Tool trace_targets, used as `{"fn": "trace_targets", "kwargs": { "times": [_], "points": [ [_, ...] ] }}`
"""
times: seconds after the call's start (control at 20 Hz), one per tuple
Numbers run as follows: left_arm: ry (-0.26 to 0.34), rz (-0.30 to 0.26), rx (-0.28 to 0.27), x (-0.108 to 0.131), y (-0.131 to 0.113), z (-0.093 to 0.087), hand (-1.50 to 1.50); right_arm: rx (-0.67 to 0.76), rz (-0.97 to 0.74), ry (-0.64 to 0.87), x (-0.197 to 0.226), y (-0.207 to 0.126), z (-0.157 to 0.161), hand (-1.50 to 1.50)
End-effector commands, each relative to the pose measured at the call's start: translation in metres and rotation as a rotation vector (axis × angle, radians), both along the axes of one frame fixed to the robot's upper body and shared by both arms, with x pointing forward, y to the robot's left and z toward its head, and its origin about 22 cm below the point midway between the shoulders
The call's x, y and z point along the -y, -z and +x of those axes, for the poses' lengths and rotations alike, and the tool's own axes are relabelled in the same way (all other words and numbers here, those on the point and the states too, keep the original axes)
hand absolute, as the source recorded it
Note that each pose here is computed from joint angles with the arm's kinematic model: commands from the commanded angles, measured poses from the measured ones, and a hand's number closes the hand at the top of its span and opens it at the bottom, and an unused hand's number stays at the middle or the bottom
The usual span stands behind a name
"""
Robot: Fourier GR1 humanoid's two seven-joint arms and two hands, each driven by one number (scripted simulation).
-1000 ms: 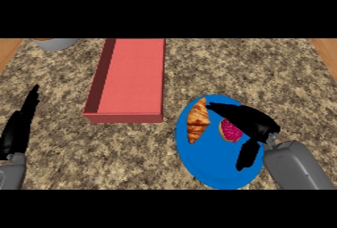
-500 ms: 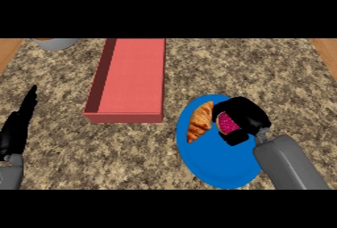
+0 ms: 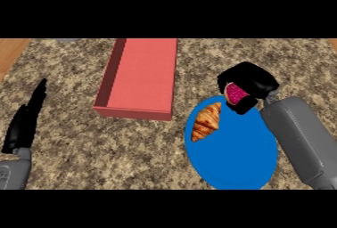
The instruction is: Pick the cupcake from the plate and place it in the cardboard box
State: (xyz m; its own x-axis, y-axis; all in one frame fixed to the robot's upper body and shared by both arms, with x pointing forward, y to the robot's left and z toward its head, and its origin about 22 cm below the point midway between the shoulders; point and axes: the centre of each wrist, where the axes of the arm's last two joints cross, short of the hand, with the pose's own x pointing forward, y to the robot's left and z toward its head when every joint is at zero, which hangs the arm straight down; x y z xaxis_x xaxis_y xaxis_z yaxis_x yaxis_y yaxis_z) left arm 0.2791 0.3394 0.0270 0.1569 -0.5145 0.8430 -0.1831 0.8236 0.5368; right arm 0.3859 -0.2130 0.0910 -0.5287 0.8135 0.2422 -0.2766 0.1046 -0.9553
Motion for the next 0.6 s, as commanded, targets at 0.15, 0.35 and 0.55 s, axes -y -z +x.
{"fn": "trace_targets", "kwargs": {
  "times": [0.15, 0.35, 0.55],
  "points": [
    [0.046, -0.005, 0.015, 0.017, 0.000, 0.011, 0.00, 0.197, 0.034, -0.107, 0.036, -0.064, 0.048, 1.50],
    [0.036, 0.002, 0.009, 0.009, -0.005, 0.012, 0.00, 0.320, 0.194, -0.143, 0.041, -0.094, 0.063, 1.50],
    [0.031, -0.005, 0.005, 0.020, 0.010, 0.007, 0.00, 0.393, 0.311, -0.279, 0.028, -0.108, 0.073, 1.50]
  ]
}}
